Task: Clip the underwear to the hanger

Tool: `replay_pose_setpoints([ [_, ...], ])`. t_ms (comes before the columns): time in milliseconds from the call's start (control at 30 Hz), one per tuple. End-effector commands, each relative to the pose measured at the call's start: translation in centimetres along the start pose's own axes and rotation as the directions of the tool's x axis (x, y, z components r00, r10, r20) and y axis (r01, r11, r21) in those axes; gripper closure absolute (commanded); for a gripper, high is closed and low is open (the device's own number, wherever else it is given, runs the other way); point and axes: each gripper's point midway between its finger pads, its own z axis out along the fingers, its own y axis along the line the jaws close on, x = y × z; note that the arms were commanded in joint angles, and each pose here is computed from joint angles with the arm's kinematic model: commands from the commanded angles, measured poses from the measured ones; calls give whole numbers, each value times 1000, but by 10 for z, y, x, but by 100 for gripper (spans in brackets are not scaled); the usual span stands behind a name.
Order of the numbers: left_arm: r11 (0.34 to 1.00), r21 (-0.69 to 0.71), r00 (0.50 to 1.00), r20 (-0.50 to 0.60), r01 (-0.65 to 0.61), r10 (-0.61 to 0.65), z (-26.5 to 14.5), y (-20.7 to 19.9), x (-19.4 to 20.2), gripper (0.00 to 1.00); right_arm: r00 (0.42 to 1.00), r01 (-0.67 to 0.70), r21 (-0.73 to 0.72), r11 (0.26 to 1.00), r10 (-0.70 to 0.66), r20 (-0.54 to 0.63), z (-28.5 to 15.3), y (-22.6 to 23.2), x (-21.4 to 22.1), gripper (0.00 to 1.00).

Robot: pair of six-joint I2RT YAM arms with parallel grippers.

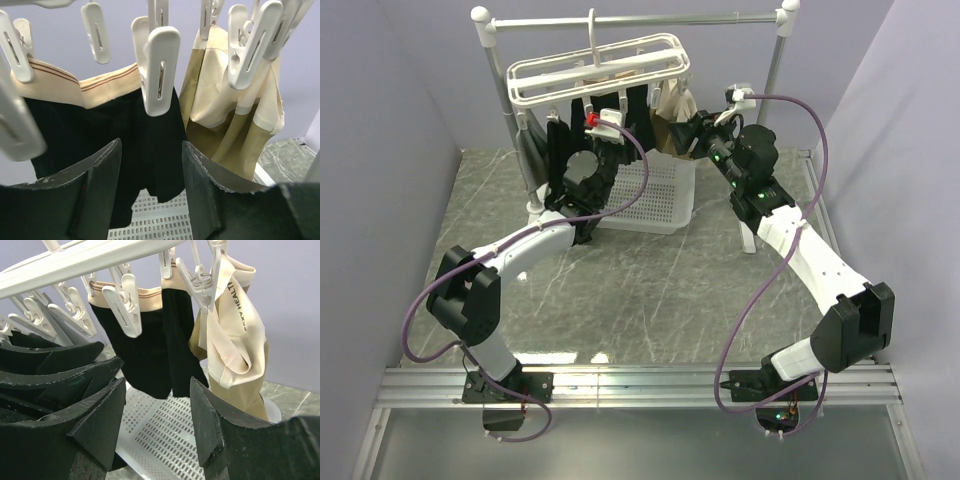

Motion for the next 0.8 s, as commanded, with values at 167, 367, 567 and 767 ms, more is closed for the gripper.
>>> replay_pose_setpoints([
  [167, 1000, 1, 989, 148, -15, 15, -3, 2, -46, 43, 995, 0, -30, 1000, 3, 101, 5, 8, -37, 39],
  [367, 1000, -12, 980, 197, -17, 19, 4, 2, -60, 43, 996, 0, -32, 999, 3, 93, 3, 8, -35, 39],
  [567, 1000, -17, 972, 233, -17, 21, 11, 0, -71, 45, 996, 2, -48, 999, 3, 93, 2, 12, -36, 39],
  [767, 1000, -10, 972, 235, -15, 17, 17, -3, -70, 60, 995, 4, -58, 998, 2, 98, 0, 13, -37, 39],
])
